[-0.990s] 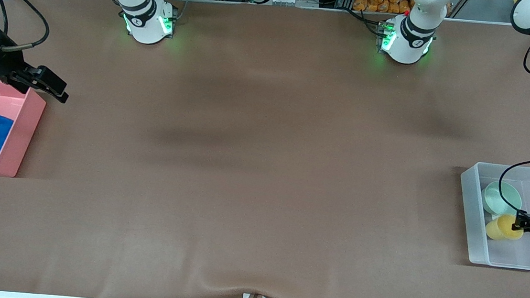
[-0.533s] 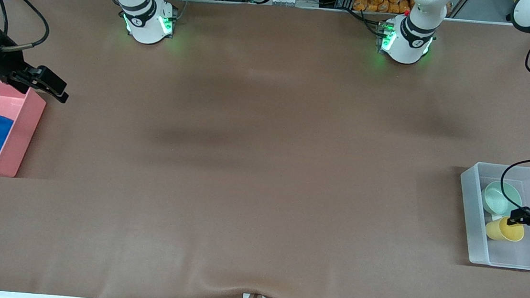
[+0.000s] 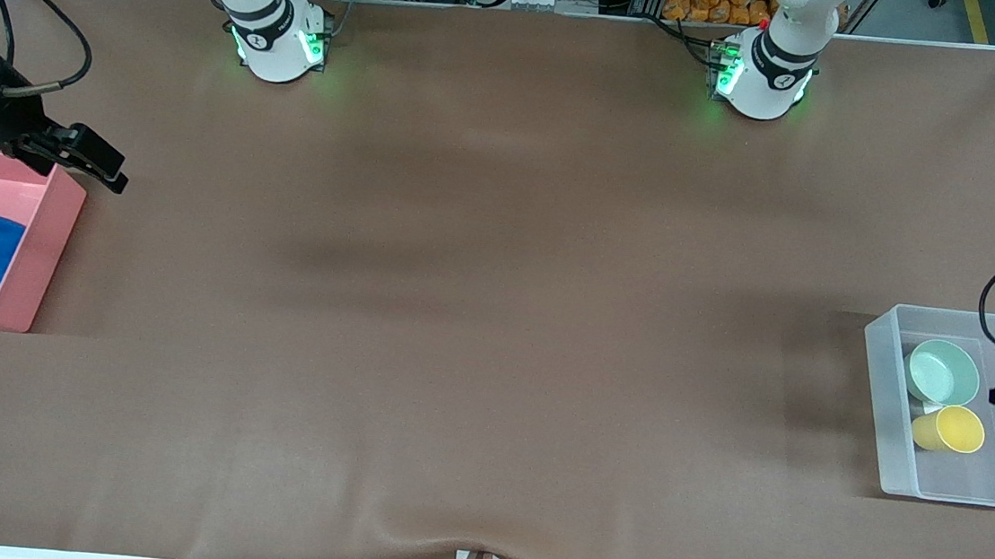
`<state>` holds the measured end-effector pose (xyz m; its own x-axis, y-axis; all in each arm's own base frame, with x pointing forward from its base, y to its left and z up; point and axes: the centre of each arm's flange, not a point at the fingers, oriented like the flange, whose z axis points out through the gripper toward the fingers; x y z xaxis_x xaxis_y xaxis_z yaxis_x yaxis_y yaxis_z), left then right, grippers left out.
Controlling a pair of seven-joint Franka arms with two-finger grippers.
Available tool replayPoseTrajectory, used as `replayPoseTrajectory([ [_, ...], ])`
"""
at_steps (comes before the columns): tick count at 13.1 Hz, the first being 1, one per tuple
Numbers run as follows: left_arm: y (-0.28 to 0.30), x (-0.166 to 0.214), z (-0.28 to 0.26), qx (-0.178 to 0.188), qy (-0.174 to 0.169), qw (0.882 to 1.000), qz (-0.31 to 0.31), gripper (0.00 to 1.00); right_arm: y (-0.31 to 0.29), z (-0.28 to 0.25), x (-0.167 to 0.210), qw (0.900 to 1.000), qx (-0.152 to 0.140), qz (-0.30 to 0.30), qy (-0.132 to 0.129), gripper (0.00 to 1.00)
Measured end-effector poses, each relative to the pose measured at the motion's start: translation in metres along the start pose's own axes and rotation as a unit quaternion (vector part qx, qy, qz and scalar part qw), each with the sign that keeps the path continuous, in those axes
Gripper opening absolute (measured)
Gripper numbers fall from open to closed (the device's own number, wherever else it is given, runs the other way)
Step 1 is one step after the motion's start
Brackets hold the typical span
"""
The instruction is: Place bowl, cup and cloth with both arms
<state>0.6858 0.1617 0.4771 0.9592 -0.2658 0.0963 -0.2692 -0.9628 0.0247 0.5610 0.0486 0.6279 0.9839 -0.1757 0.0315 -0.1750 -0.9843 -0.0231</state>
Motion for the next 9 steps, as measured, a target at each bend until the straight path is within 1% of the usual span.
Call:
replayPoseTrajectory([
  [4,0.088,0.009,-0.069,-0.007,0.0,0.999,-0.036,1.0,0.0,0.0,0.0,1.0,0.0,0.0,0.0,1.0],
  [7,0.139,0.008,-0.096,-0.006,-0.001,0.999,-0.041,1.0,0.001,0.0,0.0,1.0,-0.001,0.0,-0.001,1.0],
  [9,0.155,0.006,-0.107,0.0,0.002,0.999,-0.033,1.0,0.001,0.0,0.0,1.0,-0.001,0.001,-0.001,1.0],
])
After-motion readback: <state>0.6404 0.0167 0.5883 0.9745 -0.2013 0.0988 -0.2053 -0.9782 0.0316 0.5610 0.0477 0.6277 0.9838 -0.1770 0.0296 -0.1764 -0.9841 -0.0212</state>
